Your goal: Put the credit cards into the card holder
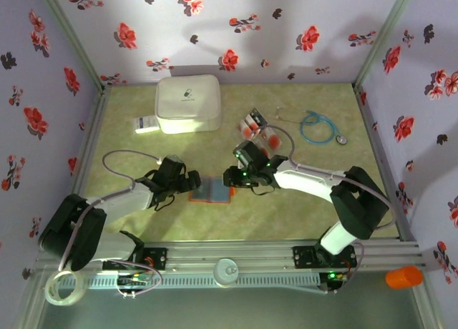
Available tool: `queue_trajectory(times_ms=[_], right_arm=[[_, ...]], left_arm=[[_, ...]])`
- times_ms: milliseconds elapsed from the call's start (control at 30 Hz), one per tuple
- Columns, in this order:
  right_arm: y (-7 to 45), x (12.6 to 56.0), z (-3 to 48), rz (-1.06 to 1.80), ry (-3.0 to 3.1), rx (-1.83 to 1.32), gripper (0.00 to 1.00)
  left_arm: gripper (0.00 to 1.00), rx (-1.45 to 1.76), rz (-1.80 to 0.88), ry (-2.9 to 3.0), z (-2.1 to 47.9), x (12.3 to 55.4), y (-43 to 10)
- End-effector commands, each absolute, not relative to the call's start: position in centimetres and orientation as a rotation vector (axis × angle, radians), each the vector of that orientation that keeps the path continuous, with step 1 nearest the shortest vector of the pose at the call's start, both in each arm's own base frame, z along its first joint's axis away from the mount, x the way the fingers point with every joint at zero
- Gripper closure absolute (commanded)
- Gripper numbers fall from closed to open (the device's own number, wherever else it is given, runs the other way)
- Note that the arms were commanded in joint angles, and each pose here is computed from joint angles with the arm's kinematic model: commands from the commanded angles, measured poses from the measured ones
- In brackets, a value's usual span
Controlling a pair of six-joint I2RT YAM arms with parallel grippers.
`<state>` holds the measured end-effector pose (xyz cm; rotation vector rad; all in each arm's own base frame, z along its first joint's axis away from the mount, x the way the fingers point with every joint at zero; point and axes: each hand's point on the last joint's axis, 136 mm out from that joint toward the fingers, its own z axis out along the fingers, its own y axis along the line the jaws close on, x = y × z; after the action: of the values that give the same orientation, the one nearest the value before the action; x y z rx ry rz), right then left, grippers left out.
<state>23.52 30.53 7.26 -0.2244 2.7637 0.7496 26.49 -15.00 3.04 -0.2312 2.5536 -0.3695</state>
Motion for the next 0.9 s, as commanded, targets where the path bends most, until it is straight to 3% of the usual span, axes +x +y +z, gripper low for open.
queue_trajectory(times_ms=[0,267,400,500,800,833,867], right_arm=[[27.8,23.6,5.6,0.506,2.818,-0.284,0.59],[28.7,24.7,3.6,0.492,2.835,-0.278,0.65],[28.0,25.2,3.4,0.492,2.835,-0.244,0.91],[27.1,25.1,3.6,0.496,2.831,-0.224,1.00],[25.0,24.2,4.6,0.505,2.820,-0.189,1.00],[25.0,24.1,4.8,0.510,2.816,-0.187,0.96],[25.0,24.1,5.0,0.514,2.812,-0.185,0.86]], left_arm=[[0.01,-0.239,-0.357,2.600,1.4,25.6,-14.5],[0.01,-0.243,-0.358,2.600,1.4,25.6,-14.5],[0.01,-0.241,-0.361,2.600,1.5,25.5,-14.6],[0.01,-0.231,-0.374,2.594,1.9,25.5,-14.8],[0.01,-0.167,-0.405,2.586,2.9,25.6,-16.5],[0.01,-0.164,-0.408,2.585,3.0,25.7,-16.6],[0.01,-0.159,-0.411,2.584,3.1,25.7,-16.8]])
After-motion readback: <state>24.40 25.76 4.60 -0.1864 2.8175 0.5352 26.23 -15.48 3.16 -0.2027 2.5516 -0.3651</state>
